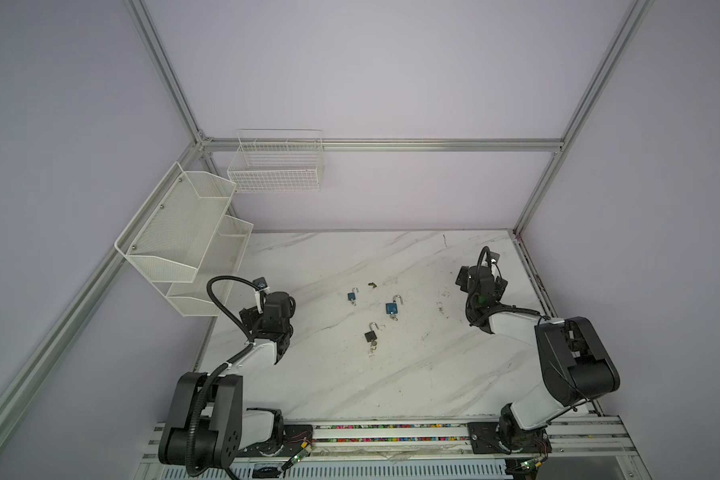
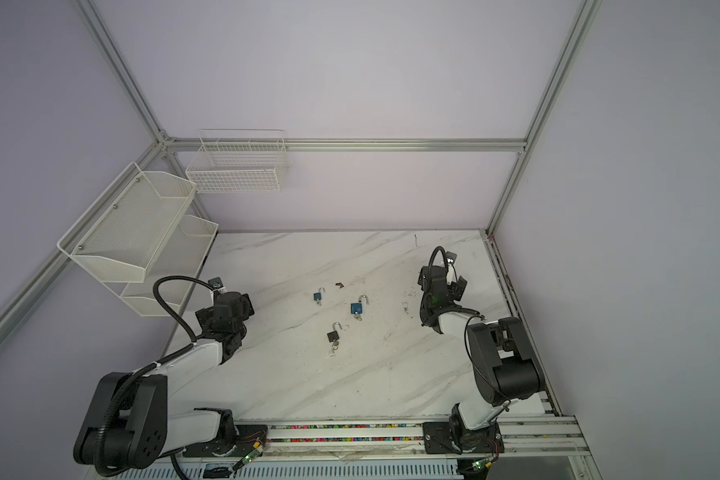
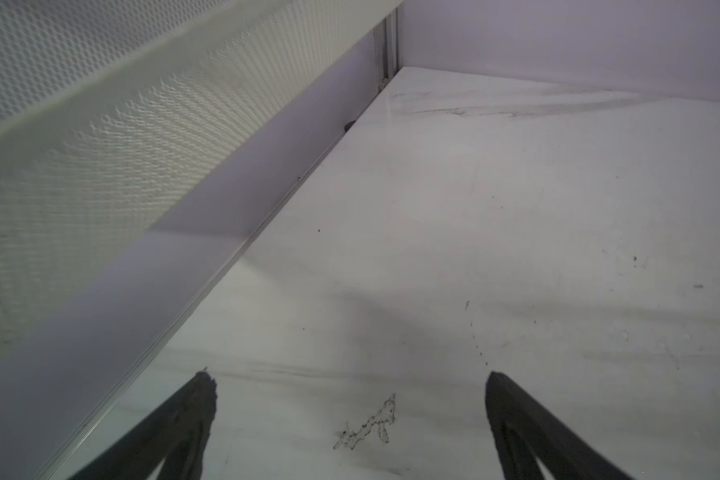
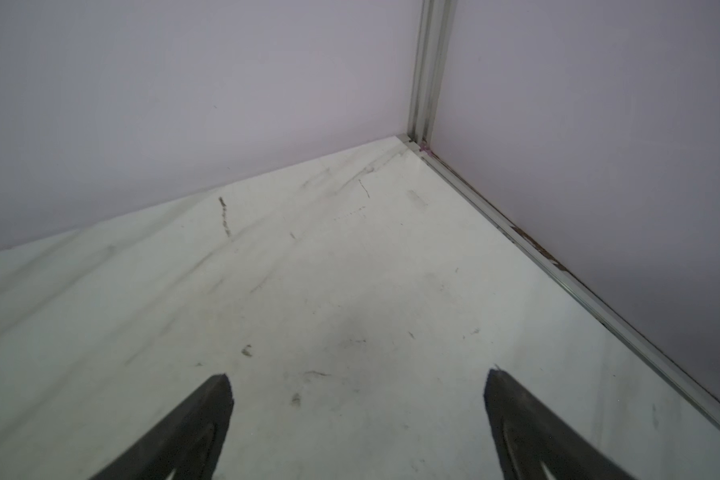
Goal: Unlock with the key
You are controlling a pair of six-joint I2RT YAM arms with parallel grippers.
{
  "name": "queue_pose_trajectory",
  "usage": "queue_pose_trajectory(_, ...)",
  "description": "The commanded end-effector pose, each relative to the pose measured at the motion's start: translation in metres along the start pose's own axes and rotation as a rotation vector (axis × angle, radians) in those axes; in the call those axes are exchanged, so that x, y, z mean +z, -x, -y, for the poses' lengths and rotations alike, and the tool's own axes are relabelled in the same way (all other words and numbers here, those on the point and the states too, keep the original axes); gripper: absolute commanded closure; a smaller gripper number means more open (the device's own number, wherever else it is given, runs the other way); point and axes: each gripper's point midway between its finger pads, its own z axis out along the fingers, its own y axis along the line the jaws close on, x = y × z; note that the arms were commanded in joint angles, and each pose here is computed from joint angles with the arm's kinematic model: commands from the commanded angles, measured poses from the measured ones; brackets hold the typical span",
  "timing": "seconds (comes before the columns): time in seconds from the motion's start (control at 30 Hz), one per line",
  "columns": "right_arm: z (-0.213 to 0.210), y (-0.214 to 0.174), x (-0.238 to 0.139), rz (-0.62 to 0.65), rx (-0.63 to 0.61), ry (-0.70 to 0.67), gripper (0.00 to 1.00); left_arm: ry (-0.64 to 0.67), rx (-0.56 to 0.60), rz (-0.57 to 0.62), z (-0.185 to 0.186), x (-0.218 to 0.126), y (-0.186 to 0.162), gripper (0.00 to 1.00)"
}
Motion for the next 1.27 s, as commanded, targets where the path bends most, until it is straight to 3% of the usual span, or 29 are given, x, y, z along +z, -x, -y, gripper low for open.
queue_pose_trajectory(0.0,0.007,0.033,0.004,0.184,0.077,0.095,0.03,-0.150,-0.051,0.291,0.020,-0.012,0.047,0.00)
queue_pose_trajectory(0.13,-0.014,0.024,0.005,0.213,-0.004,0.247,0.03,-0.262,-0.009,0.328,0.043,-0.008,0.031,0.00)
queue_pose_trajectory(0.2,-0.027,0.019,-0.012,0.262,-0.061,0.366,0.03,-0.346,0.042,0.375,0.058,-0.013,0.027,0.00)
queue_pose_trajectory(0.27,-0.031,0.014,-0.034,0.351,-0.078,0.457,0.03,-0.348,0.048,0.379,0.059,-0.013,0.028,0.00)
queue_pose_trajectory(0.3,-0.029,0.015,-0.037,0.373,-0.066,0.454,0.03,-0.322,0.029,0.351,0.055,-0.009,0.027,0.00)
queue_pose_trajectory(0.37,-0.029,0.006,-0.011,0.251,-0.066,0.389,0.03,-0.256,0.025,0.275,0.053,0.009,0.027,0.00)
queue_pose_trajectory(0.47,-0.020,0.009,-0.007,0.265,-0.045,0.341,0.02,-0.245,-0.010,0.188,0.046,0.022,0.022,0.00)
queue_pose_trajectory(1.23,-0.024,0.009,-0.010,0.267,-0.057,0.370,0.03,-0.246,-0.007,0.220,0.045,0.020,0.024,0.00)
